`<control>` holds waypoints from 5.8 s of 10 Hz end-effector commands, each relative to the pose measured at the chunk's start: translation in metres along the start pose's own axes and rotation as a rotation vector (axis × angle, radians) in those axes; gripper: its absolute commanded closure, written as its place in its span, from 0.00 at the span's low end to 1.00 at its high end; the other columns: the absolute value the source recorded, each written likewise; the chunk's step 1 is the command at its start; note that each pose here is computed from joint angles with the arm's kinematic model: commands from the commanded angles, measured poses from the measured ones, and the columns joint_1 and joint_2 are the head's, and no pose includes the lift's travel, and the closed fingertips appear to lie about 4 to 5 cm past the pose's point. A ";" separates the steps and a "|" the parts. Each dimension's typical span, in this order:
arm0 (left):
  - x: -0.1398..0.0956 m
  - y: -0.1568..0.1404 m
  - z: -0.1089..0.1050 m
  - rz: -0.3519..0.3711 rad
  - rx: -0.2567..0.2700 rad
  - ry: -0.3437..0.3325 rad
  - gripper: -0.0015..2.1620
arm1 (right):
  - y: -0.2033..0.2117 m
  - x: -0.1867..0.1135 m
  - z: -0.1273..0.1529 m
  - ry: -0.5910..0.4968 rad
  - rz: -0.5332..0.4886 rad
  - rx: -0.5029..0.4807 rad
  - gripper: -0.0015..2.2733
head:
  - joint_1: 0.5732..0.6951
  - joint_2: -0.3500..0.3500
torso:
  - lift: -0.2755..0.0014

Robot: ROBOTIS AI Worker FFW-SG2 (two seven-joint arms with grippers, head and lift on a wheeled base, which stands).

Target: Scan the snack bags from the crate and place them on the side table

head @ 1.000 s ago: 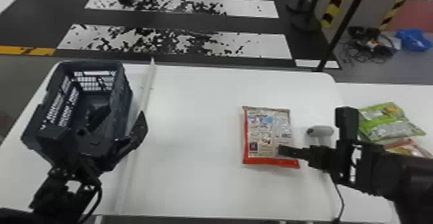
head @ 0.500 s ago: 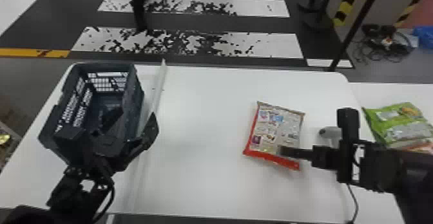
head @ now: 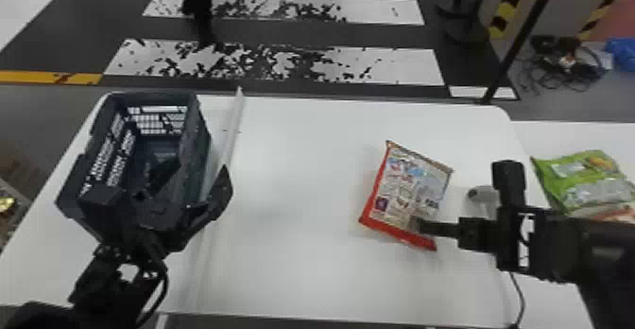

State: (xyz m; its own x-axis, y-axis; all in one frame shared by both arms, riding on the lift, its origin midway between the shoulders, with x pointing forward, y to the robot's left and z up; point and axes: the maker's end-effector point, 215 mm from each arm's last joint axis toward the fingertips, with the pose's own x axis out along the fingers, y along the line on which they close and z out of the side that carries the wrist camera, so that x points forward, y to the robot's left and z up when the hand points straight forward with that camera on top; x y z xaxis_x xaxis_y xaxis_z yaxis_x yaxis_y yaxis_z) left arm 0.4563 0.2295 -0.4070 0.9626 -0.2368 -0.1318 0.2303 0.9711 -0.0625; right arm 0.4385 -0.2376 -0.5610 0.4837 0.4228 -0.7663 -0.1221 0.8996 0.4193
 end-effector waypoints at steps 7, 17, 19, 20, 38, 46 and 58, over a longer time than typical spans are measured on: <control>0.000 -0.001 0.003 -0.001 0.002 -0.006 0.04 | -0.062 -0.130 0.099 -0.353 -0.072 0.149 0.99 | 1.00 0.37 | 0.81; 0.000 -0.002 0.004 -0.003 0.004 -0.006 0.04 | -0.305 -0.203 0.067 -0.698 -0.615 0.577 0.95 | 1.00 0.00 | 0.81; 0.001 -0.002 0.005 -0.004 0.006 -0.009 0.04 | -0.317 -0.188 0.048 -0.657 -0.618 0.627 0.52 | 1.00 0.00 | 0.81; 0.001 -0.003 0.006 -0.006 0.006 -0.010 0.04 | -0.321 -0.184 0.043 -0.641 -0.632 0.644 0.03 | 1.00 0.00 | 0.81; 0.001 -0.013 0.002 -0.006 -0.007 -0.005 0.04 | 0.107 -0.145 0.101 -1.066 -0.469 -0.241 0.01 | 1.00 0.43 | 0.81; -0.002 -0.014 0.004 0.018 -0.020 -0.018 0.04 | 0.140 -0.122 0.043 -1.069 -0.376 -0.207 0.01 | 1.00 0.59 | 0.81; -0.002 -0.013 0.003 0.023 -0.019 -0.015 0.04 | 0.141 -0.121 0.042 -1.065 -0.374 -0.209 0.01 | 1.00 0.59 | 0.81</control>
State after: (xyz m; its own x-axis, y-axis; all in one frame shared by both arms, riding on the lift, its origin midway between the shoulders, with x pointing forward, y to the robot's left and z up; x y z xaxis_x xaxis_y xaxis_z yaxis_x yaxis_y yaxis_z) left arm 0.4517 0.2169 -0.4025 0.9698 -0.2139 -0.1171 0.2057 0.9755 -0.0784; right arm 0.3991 -0.1667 -0.3887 0.9955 -0.0935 0.0161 0.0918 0.9919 0.0877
